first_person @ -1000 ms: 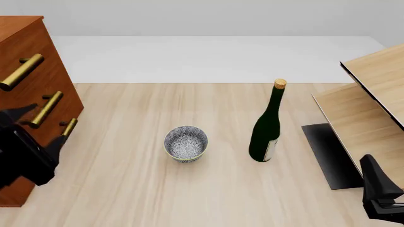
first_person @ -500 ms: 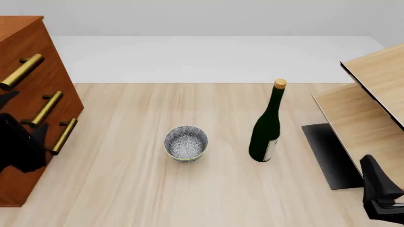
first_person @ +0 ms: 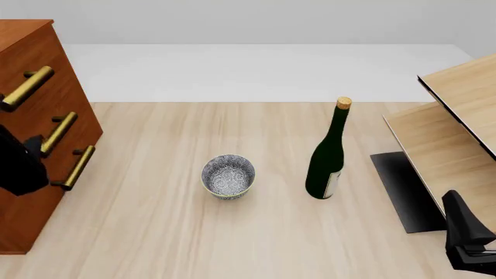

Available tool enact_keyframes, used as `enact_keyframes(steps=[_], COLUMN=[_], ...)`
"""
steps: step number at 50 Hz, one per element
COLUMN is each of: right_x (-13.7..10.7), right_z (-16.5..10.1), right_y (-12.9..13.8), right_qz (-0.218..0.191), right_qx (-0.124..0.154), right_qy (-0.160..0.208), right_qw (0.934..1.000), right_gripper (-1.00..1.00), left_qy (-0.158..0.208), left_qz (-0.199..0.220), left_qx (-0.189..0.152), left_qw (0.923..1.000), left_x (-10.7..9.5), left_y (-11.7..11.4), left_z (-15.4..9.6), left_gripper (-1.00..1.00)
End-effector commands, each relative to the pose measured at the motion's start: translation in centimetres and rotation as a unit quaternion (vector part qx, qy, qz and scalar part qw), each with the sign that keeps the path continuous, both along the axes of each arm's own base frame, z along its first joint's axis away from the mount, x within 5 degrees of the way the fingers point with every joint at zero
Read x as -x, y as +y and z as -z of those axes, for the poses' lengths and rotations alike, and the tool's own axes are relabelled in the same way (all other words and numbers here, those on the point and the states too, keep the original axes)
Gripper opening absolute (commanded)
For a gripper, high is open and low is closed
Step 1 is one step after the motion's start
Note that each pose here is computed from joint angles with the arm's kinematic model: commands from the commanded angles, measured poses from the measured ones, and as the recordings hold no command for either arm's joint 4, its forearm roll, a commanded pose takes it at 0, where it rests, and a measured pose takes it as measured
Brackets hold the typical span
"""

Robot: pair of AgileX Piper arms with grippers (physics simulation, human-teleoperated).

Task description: Close the bottom drawer of the cabinet and open the top drawer.

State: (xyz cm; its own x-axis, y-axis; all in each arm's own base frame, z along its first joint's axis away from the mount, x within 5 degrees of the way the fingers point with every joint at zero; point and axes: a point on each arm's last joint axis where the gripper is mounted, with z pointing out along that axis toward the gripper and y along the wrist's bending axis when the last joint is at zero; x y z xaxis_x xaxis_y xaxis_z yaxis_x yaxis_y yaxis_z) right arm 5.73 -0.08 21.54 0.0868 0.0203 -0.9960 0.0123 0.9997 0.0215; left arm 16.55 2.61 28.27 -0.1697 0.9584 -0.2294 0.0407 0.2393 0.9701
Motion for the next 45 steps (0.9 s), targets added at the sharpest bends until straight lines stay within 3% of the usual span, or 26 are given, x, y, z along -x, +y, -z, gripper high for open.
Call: enact_keyframes(steps=[1, 22, 45], right_x=[0.0, 0.0, 0.0], right_z=[0.0, 0.0, 0.0], right_y=[0.0, 0.0, 0.0], right_qz=[0.0, 0.002, 0.001], right_qx=[0.001, 0.004, 0.004], right_qy=[0.0, -0.001, 0.0], right_qw=[1.0, 1.0, 1.0], right_gripper=[1.0, 1.0, 1.0], left_qy=[-0.001, 0.002, -0.01], left_qz=[-0.01, -0.022, -0.042], left_qx=[-0.012, -0.032, -0.067], left_qw=[0.9999, 0.9993, 0.9968], left_x=[-0.8, -3.5, -4.5], left_y=[0.5, 1.5, 2.7], left_z=[0.1, 0.7, 0.5], left_gripper=[1.0, 1.0, 1.0])
